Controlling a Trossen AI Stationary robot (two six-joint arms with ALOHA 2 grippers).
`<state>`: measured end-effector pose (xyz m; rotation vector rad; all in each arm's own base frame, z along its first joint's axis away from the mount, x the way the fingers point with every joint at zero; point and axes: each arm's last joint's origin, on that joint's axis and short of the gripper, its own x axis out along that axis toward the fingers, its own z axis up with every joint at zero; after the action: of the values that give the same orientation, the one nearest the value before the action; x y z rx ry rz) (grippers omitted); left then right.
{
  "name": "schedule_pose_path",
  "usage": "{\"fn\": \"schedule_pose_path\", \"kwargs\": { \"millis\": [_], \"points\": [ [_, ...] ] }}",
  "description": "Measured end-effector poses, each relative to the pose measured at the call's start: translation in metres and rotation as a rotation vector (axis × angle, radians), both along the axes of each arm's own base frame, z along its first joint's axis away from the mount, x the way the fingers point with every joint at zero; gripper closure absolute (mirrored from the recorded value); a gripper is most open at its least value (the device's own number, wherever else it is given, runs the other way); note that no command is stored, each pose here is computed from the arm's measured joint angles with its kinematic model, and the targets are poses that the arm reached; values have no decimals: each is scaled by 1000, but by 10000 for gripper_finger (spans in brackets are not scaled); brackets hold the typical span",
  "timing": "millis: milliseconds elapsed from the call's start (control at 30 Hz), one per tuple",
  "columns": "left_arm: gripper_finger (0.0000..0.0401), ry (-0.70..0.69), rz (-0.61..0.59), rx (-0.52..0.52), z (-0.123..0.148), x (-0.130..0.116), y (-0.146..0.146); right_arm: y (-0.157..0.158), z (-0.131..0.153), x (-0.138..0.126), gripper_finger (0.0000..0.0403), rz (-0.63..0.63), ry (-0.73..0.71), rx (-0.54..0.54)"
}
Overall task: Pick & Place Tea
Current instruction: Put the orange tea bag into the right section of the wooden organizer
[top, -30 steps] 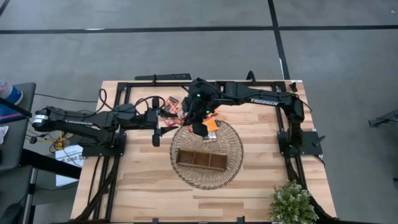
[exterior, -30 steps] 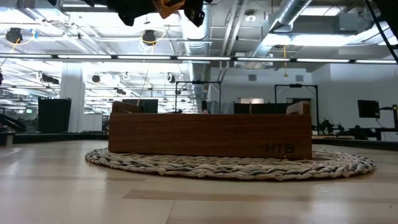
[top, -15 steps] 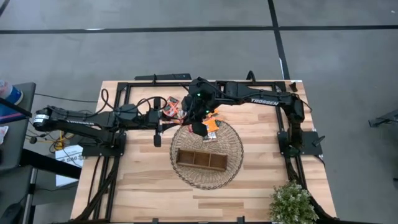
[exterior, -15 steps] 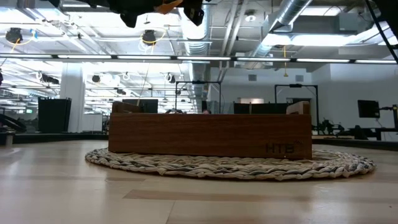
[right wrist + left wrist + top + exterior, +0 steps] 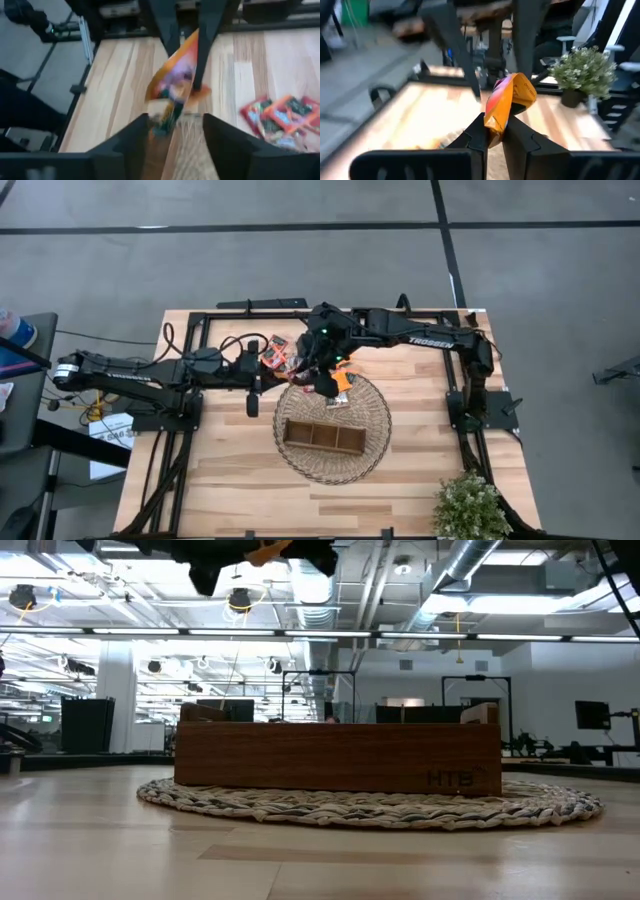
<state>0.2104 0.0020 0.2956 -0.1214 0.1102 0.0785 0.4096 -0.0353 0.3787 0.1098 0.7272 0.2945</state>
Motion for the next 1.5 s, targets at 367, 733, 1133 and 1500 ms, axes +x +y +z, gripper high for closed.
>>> {"fn": "schedule_pose_path", "kwargs": {
  "millis": [367, 733, 1133, 1500],
  "points": [
    [374, 68, -112, -677, -4, -2, 7, 30, 32, -23, 159, 234, -176, -501],
    [375, 164, -264, -1194, 1, -4, 14, 55, 36, -21, 161, 451, -249, -1010],
    [375, 142, -370, -1502, 17, -4, 12, 81, 42, -19, 161, 539, -390, -1050],
    [375, 238, -363, -1589, 7, 7, 12, 96, 40, -8, 161, 576, -493, -1019]
  ]
}}
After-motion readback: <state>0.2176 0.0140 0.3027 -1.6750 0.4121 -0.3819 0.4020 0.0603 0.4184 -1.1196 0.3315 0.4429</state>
